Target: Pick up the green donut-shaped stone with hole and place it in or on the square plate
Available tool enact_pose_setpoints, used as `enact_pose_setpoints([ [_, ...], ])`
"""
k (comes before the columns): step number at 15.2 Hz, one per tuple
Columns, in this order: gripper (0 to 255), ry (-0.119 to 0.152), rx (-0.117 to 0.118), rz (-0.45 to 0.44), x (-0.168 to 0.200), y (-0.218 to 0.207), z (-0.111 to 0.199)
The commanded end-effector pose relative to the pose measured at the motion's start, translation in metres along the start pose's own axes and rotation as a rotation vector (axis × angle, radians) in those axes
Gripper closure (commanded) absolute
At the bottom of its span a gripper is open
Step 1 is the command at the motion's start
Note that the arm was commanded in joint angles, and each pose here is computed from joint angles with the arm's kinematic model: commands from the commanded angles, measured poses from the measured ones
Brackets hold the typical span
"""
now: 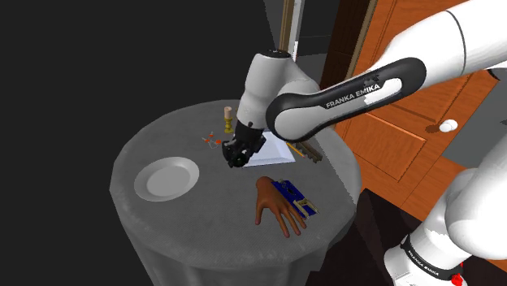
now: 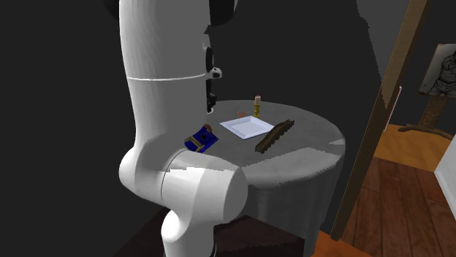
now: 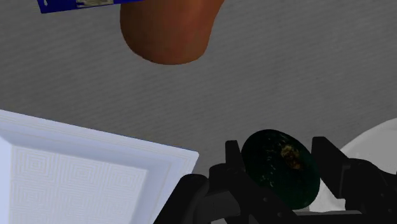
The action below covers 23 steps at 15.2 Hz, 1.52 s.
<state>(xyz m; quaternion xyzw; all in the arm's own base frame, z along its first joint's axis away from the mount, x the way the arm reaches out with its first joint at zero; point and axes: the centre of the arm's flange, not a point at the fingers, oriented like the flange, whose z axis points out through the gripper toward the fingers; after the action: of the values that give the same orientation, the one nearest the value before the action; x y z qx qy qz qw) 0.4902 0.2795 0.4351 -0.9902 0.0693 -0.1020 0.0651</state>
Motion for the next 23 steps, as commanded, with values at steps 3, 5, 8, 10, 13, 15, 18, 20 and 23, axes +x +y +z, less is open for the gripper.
enact_pose_setpoints([
  [3, 255, 0.0, 0.0, -0.001, 0.027, 0.045, 0.002],
  [5, 255, 0.0, 0.0, -0.001, 0.042, 0.067, 0.002],
  [8, 255, 0.0, 0.0, -0.001, 0.063, 0.101, 0.002],
  [10, 255, 0.0, 0.0, -0.001, 0.077, 0.123, 0.002],
  [13, 255, 0.0, 0.0, -0.001, 0.098, 0.156, 0.002],
  [15, 255, 0.0, 0.0, -0.001, 0.117, 0.186, 0.002],
  [18, 255, 0.0, 0.0, -0.001, 0.114, 0.188, 0.017],
  [20, 255, 0.0, 0.0, -0.001, 0.112, 0.189, 0.028],
  [23, 255, 0.0, 0.0, -0.001, 0.109, 0.192, 0.043],
])
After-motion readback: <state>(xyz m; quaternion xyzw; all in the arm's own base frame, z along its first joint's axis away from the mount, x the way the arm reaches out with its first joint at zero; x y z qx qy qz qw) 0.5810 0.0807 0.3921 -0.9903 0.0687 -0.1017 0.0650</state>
